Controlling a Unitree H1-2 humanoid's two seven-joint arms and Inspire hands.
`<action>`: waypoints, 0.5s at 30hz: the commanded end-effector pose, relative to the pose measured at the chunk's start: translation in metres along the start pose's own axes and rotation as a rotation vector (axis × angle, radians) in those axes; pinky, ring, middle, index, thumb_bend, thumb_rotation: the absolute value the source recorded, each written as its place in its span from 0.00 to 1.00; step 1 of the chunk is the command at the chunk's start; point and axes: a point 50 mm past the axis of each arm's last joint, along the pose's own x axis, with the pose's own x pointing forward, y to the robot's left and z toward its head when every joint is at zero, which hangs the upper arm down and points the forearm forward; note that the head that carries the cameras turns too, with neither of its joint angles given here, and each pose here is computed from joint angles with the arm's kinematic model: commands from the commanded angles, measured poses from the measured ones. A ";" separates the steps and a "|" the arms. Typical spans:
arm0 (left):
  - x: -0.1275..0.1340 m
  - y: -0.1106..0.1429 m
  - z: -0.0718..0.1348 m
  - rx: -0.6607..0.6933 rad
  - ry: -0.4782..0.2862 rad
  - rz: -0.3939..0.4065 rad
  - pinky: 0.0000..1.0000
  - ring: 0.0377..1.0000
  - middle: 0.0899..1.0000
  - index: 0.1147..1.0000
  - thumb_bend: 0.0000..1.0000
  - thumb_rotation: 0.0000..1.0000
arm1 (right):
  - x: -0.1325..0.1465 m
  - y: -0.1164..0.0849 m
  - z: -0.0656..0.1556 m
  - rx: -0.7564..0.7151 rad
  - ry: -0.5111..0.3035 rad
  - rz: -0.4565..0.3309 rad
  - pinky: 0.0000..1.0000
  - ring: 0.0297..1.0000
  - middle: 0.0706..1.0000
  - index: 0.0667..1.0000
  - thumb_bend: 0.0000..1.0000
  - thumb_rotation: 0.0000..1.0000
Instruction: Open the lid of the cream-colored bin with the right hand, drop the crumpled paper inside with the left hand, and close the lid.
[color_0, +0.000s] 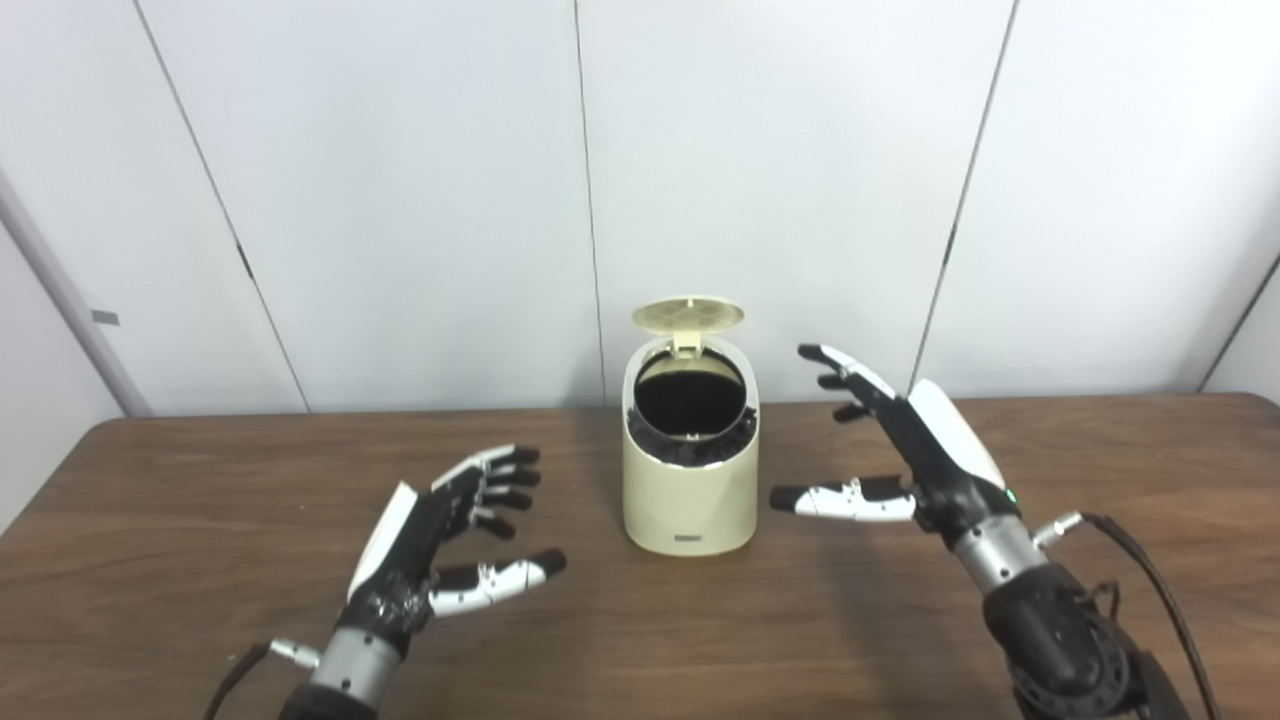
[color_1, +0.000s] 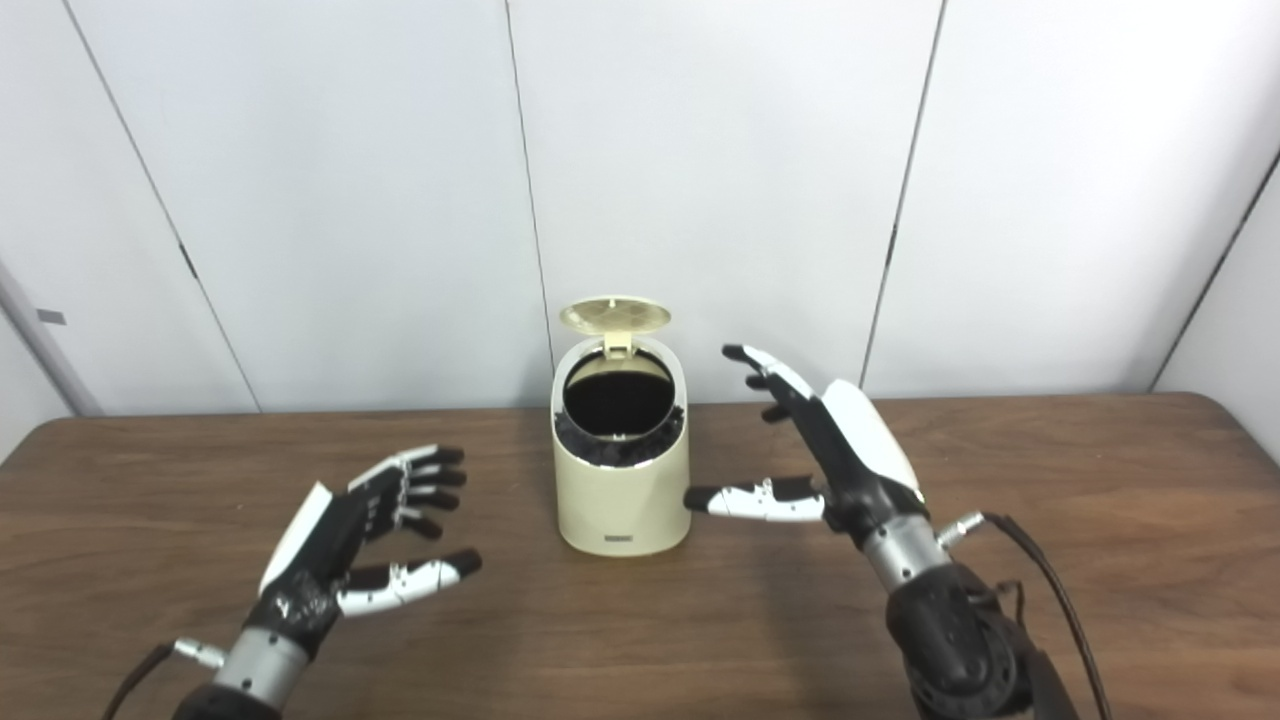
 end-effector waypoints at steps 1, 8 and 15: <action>0.003 0.003 0.004 0.017 -0.029 0.020 0.60 0.71 0.75 0.78 0.71 0.18 | 0.017 -0.017 0.016 -0.017 -0.103 -0.037 0.73 0.86 0.92 0.89 0.73 0.40; -0.009 -0.008 -0.015 -0.016 0.014 0.025 0.60 0.68 0.72 0.76 0.64 0.13 | 0.034 -0.029 0.031 -0.074 -0.147 -0.036 0.75 0.86 0.91 0.88 0.72 0.46; -0.021 -0.013 -0.031 -0.039 0.058 0.014 0.59 0.67 0.72 0.75 0.62 0.06 | 0.052 -0.041 0.046 -0.113 -0.168 -0.043 0.66 0.81 0.88 0.88 0.75 0.47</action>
